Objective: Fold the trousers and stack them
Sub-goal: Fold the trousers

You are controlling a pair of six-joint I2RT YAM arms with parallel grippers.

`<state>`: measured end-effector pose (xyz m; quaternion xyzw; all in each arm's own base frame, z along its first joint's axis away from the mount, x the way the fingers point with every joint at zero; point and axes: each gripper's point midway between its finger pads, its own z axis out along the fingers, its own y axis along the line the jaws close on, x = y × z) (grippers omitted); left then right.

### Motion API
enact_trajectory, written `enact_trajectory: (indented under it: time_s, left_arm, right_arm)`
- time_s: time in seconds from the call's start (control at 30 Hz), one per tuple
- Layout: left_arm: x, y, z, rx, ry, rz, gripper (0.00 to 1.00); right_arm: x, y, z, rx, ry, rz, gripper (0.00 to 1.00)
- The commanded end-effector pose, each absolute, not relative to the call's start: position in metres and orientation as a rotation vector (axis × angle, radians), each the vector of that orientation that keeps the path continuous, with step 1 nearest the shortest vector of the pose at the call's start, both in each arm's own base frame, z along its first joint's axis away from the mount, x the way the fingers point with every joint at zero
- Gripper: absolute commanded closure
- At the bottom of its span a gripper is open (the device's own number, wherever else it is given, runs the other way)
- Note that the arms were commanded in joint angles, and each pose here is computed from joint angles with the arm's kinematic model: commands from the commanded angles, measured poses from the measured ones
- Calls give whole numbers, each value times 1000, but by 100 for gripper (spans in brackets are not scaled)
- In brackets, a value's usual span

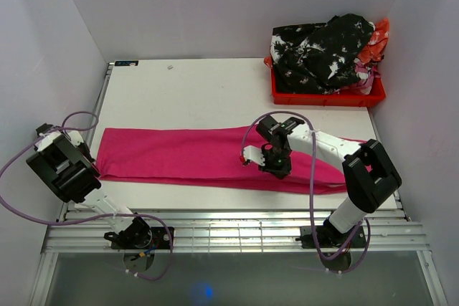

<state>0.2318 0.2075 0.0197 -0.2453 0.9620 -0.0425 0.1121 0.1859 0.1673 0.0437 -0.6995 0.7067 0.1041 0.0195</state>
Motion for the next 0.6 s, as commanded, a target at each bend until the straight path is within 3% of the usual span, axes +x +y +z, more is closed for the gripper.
enact_trajectory:
  time_s: [0.0, 0.23, 0.57]
  left_arm:
    - [216, 239, -15, -746, 2889, 65, 100]
    - [215, 238, -22, -765, 2903, 58, 100]
    - [214, 238, -20, -759, 2905, 66, 100]
  right_arm:
    - [192, 171, 77, -2162, 2120, 300, 92]
    - [183, 168, 95, -2176, 2105, 335, 92]
    - [170, 136, 18, -2223, 2237, 220, 92]
